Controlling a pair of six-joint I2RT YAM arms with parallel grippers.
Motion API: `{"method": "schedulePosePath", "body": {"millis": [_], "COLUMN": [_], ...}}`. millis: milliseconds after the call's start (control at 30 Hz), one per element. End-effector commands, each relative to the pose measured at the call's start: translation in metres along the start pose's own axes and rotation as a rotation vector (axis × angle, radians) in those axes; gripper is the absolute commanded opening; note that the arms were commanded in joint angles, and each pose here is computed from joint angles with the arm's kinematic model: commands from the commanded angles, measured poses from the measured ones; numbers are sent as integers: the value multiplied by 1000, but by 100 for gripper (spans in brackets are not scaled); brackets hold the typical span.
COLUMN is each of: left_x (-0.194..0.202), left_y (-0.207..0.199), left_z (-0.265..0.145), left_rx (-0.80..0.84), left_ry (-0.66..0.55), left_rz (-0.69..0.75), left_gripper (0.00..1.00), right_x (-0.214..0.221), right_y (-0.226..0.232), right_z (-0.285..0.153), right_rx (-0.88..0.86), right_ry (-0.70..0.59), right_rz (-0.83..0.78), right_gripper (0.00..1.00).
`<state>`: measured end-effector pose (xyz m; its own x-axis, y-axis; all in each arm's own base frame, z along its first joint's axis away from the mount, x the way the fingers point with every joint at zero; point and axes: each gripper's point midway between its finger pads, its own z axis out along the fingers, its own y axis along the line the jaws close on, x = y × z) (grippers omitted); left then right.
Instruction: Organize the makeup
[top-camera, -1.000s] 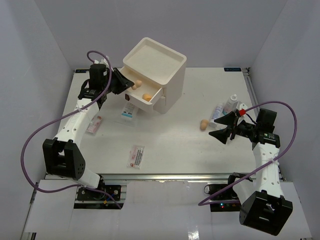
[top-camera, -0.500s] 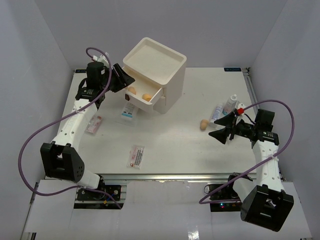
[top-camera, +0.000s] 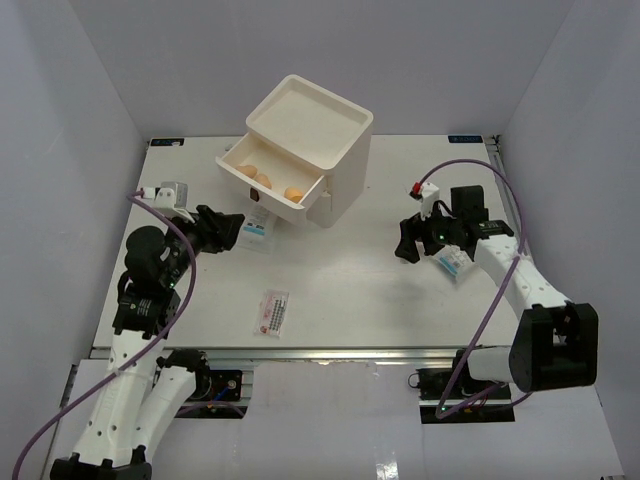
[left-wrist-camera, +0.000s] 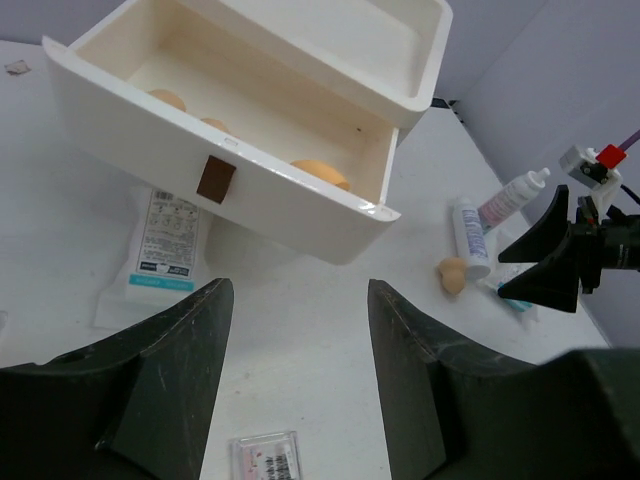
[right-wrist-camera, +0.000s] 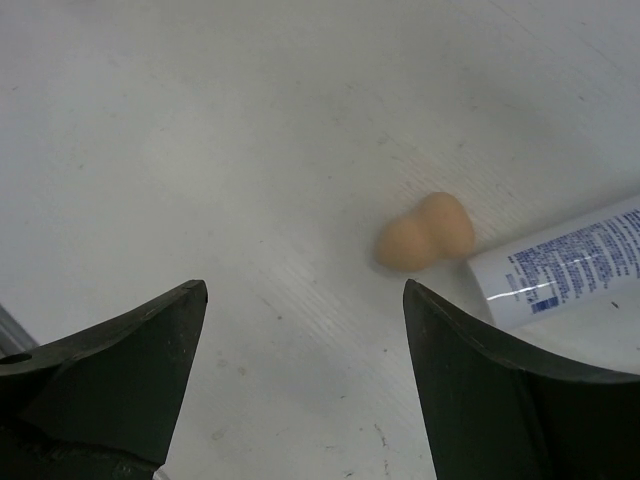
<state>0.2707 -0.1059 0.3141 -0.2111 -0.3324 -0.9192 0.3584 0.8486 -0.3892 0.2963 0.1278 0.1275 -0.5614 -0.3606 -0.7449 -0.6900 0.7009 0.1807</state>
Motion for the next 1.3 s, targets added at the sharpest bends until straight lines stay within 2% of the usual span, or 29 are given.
{"method": "schedulePosePath", "body": {"millis": [0, 300, 733, 800, 1067, 1267], "left_x": [26, 43, 44, 44, 45, 46], "left_y": [25, 28, 28, 29, 28, 27], "left_z": [-3, -16, -16, -16, -15, -15], "left_rx": [-79, -87, -88, -91, -85, -75], "left_ry": [11, 5, 9, 9, 14, 14], "left_rz": [32, -5, -6, -6, -6, -6], "left_gripper": [67, 68, 68, 68, 68, 68], "right_x": [-10, -11, 25, 31, 35, 2], "right_y": [-45, -52, -78, -78, -74, -59], "right_z": [9, 36, 63, 69, 76, 61], "right_rx": [249, 229, 301, 285, 249, 167], "right_ry": [60, 101, 219, 237, 249, 168], "right_rz": [126, 151, 149, 154, 145, 50], "right_gripper": [85, 72, 68, 59, 43, 13]}}
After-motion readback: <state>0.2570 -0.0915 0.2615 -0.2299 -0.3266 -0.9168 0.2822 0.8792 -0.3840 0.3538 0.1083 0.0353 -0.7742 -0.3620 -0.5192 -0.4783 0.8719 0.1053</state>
